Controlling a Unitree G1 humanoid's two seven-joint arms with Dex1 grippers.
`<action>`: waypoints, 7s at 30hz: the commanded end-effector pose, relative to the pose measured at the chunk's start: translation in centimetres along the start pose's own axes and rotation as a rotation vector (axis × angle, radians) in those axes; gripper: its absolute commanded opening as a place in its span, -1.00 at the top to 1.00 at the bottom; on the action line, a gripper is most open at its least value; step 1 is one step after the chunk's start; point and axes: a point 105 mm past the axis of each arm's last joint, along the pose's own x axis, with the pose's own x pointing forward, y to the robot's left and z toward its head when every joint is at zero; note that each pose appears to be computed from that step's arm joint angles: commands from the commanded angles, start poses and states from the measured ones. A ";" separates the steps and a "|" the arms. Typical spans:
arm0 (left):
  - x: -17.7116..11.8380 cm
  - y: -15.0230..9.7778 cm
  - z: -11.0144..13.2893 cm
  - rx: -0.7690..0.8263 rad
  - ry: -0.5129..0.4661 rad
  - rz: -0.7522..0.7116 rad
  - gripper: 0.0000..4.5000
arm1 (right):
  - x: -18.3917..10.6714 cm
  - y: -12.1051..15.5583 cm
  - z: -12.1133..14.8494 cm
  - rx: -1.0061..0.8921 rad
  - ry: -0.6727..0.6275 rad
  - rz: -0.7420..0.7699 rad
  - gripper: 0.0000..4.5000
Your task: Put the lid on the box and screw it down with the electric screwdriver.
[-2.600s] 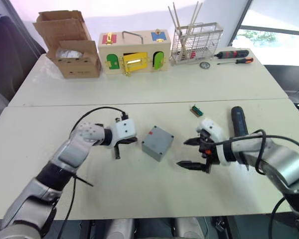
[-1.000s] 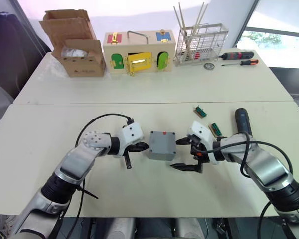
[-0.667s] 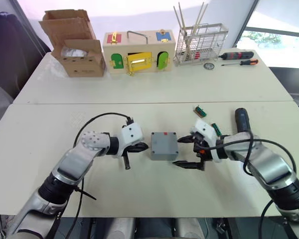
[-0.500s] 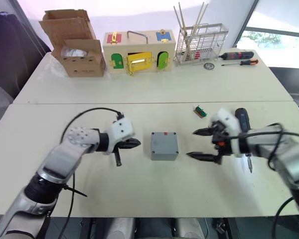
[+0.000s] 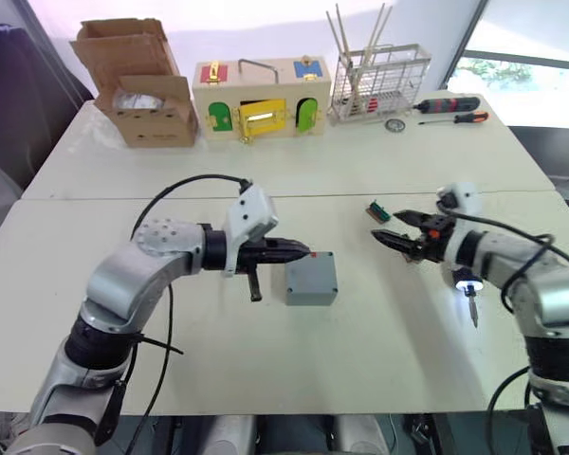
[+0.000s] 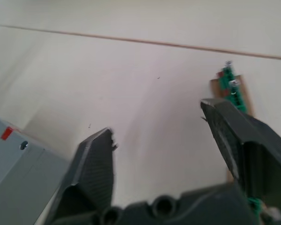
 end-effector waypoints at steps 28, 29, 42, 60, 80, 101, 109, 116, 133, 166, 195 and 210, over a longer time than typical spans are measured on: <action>-1.1 0.7 -0.5 0.042 0.035 0.110 1.00 | 4.1 -3.1 -0.3 -0.042 -0.022 -0.114 0.99; -1.1 0.7 -0.5 0.042 0.035 0.110 1.00 | 4.1 -3.1 -0.3 -0.043 -0.021 -0.113 0.99; -0.9 0.9 -0.8 0.041 0.035 0.102 1.00 | 2.9 -3.5 2.3 -0.019 -0.105 -0.134 0.99; -0.7 0.7 -1.2 0.048 0.045 0.101 1.00 | 3.4 -3.4 0.1 0.016 -0.036 -0.129 -0.27; -0.7 0.6 -1.4 0.046 0.053 0.100 1.00 | 4.3 -3.0 -0.8 0.047 -0.027 -0.119 -0.11; -0.7 0.4 -1.9 0.048 0.071 0.095 1.00 | 3.7 -1.5 -0.8 0.076 -0.020 -0.066 0.98; -0.5 0.5 -1.9 0.055 0.072 0.092 1.00 | 3.9 -0.8 -1.3 0.087 0.007 -0.057 0.98; -0.5 0.5 -2.0 0.057 0.073 0.095 1.00 | 3.6 -1.4 -1.3 0.083 0.015 -0.081 0.27; -0.3 0.5 -2.4 0.067 0.089 0.089 1.00 | 3.2 -1.8 -0.1 0.097 -0.034 -0.096 -0.16; -0.9 0.7 -1.7 0.053 0.058 0.095 1.00 | 0.5 -1.2 5.5 0.007 -0.175 -0.062 0.98; -3.3 -1.0 -2.7 -0.001 0.131 0.037 1.00 | -0.5 10.2 2.7 0.009 -0.108 0.404 0.98; -3.2 -0.8 -2.9 0.006 0.134 0.045 1.00 | -0.4 10.4 1.8 0.010 -0.072 0.407 0.98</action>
